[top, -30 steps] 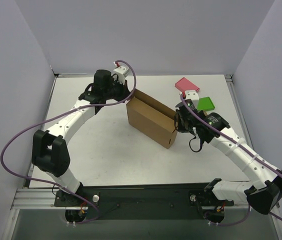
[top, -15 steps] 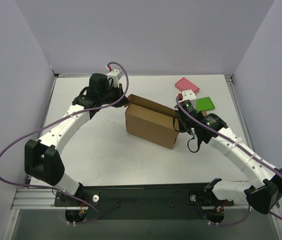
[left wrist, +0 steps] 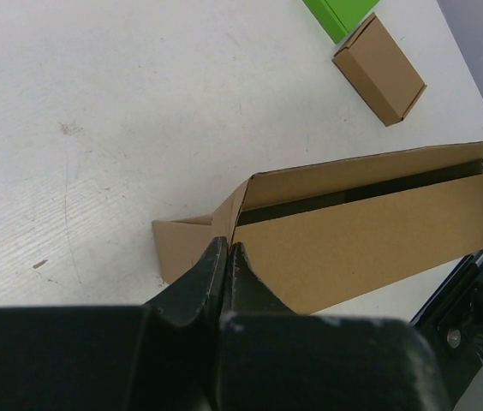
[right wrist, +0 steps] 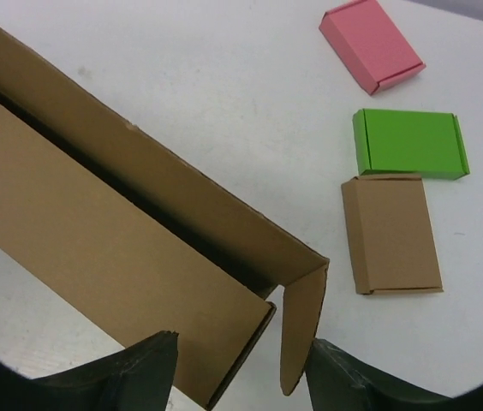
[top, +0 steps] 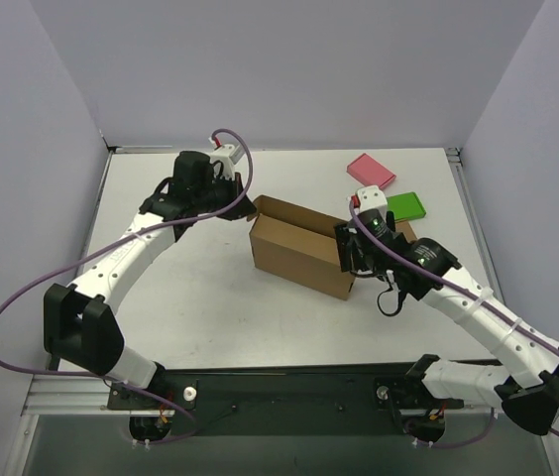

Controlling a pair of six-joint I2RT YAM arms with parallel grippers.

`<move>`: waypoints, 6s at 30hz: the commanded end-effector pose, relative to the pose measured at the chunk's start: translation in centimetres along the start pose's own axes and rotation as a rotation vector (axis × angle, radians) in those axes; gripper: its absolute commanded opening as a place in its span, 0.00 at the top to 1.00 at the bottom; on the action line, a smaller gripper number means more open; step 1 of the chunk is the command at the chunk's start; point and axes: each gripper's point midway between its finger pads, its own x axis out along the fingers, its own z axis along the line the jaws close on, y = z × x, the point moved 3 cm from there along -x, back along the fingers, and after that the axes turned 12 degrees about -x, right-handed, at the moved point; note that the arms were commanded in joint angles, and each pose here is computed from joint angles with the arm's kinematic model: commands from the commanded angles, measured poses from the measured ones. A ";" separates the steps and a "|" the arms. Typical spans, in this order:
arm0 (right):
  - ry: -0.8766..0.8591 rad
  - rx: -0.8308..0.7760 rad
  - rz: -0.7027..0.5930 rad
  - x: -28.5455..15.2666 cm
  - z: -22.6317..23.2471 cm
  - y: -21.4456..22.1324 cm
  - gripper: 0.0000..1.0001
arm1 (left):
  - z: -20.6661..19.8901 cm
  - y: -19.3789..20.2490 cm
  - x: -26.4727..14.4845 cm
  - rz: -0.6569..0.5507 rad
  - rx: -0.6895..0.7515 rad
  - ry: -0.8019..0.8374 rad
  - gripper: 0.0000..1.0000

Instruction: Fold the paper box

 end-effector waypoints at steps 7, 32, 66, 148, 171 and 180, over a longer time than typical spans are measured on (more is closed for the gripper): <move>0.017 0.003 -0.303 -7.3 1.6 -5.9 0.48 | -0.7 1.0 -2.0 0.038 0.045 0.014 1.00; -0.271 0.026 -0.260 0.8 7.7 -8.4 0.79 | -1.0 1.1 -1.8 0.034 0.091 0.057 1.00; -0.202 0.001 -0.068 8.0 8.6 -0.8 0.83 | -3.1 -1.0 -1.5 -0.084 -0.016 0.078 1.00; -0.041 0.022 0.063 9.4 9.2 0.8 0.89 | -3.2 8.0 1.9 -0.099 -0.219 0.036 1.00; -0.100 -0.011 -0.042 4.5 7.2 -4.2 0.58 | -2.4 7.0 2.1 -0.001 -0.030 -0.077 1.00; -0.195 -0.072 -0.176 -1.1 4.2 -4.5 0.16 | -2.0 7.0 2.5 0.081 0.019 -0.057 1.00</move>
